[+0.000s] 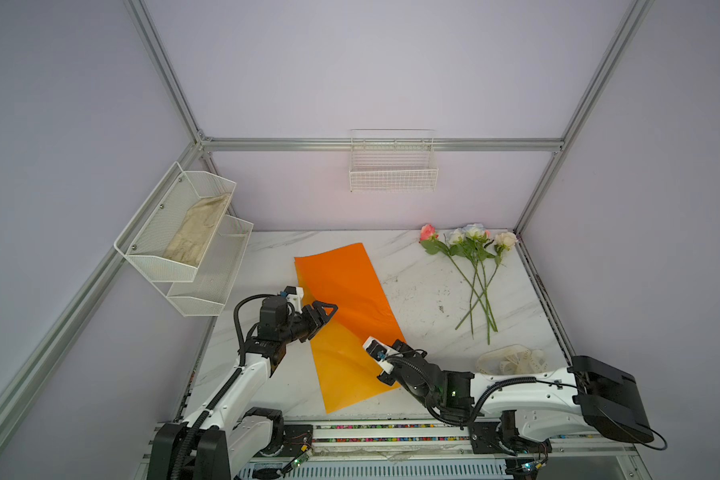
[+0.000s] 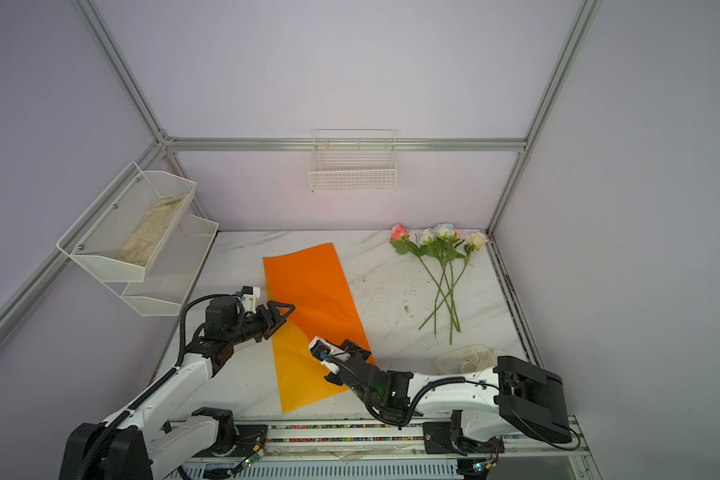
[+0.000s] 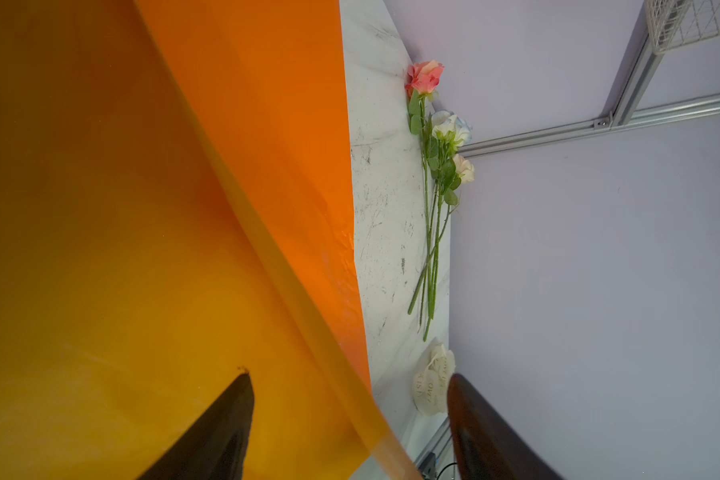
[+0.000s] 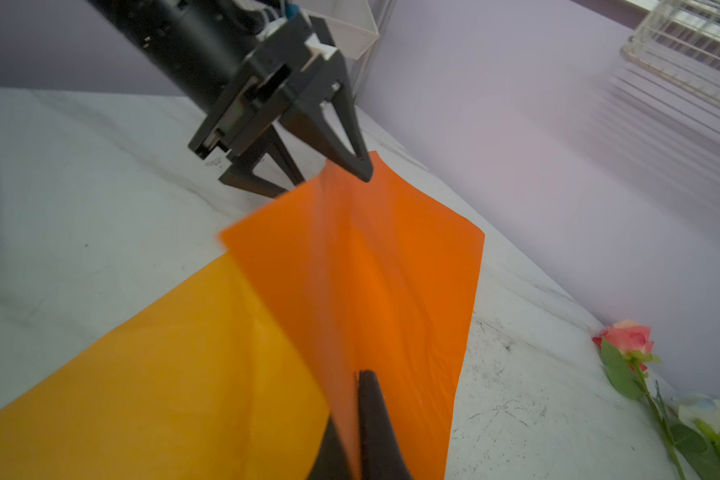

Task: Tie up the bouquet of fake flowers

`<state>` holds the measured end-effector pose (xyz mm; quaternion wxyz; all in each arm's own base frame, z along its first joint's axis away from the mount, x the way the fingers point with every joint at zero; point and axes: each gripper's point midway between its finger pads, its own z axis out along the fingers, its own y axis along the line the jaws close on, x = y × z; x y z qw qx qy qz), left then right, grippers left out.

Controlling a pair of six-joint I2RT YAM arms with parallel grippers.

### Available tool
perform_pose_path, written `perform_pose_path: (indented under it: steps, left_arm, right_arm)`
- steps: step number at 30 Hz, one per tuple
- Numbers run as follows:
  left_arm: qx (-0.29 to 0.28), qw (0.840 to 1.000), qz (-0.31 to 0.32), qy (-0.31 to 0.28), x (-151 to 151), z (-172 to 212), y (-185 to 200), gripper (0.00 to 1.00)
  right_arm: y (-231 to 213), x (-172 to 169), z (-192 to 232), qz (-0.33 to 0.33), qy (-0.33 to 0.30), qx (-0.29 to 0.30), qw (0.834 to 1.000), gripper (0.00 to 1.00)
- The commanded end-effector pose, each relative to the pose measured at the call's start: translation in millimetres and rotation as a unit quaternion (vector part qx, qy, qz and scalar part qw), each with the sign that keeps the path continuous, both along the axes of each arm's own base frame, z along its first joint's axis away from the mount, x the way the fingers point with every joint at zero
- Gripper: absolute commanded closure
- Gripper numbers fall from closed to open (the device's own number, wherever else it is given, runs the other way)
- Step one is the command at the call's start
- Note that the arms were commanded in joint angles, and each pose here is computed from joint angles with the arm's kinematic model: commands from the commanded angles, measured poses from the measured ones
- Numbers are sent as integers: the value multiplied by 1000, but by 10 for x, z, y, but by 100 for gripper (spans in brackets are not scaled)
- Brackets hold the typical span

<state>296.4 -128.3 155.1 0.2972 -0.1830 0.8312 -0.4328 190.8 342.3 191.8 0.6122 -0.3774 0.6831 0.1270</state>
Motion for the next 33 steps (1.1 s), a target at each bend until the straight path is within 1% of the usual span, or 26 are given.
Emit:
perform_pose_path:
  steps: [1,3,5,6,7,10,11,13,14,15,16,17,19,21,26,29,31,33]
  left_arm:
    - [58,995,-12,-80,98,500,-27,24]
    - [76,993,-15,-90,89,524,-64,24]
    - [88,992,-13,-89,79,470,-94,26]
    - [98,991,-16,-89,74,433,-122,30]
    - [105,990,-22,-91,72,402,-154,36]
    - [118,986,-62,-95,75,304,-349,51]
    - [123,985,-77,-93,82,257,-424,54]
    - [129,983,-98,-84,95,175,-546,57]
    - [133,983,-103,-80,103,137,-594,56]
    - [137,982,-105,-79,103,113,-639,47]
    - [140,982,-99,-80,110,104,-653,36]
    - [141,983,-91,-81,116,117,-654,27]
    - [140,983,-74,-93,124,200,-626,23]
    - [141,983,-51,-102,116,299,-545,14]
    - [134,982,15,-136,47,572,-308,0]
    - [119,977,31,-174,-31,724,-239,0]
    - [112,966,15,-232,-121,873,-283,11]
    - [107,947,-19,-301,-245,993,-393,31]
  right_arm:
    - [-205,192,371,-28,40,149,988,100]
    - [-365,297,508,-34,58,214,974,100]
    - [-531,405,581,-55,70,256,963,100]
    - [-594,446,592,-64,75,269,958,100]
    - [-642,473,604,-69,78,279,955,100]
    - [-794,583,594,-92,99,316,939,100]
    - [-846,619,592,-99,106,329,933,100]
    - [-933,686,572,-111,114,346,925,100]
    - [-967,715,563,-118,116,352,921,100]
    - [-983,733,563,-120,118,355,920,100]
    - [-988,745,560,-120,117,353,920,100]
    - [-985,746,553,-119,115,349,922,100]
    - [-1000,759,539,-123,109,340,926,100]
    - [-1007,758,516,-124,102,328,931,100]
    - [-953,762,410,-118,106,307,938,100]
    - [-923,785,372,-120,118,311,935,100]
    - [-941,826,376,-129,136,336,923,100]
    - [-945,875,403,-122,166,371,905,100]
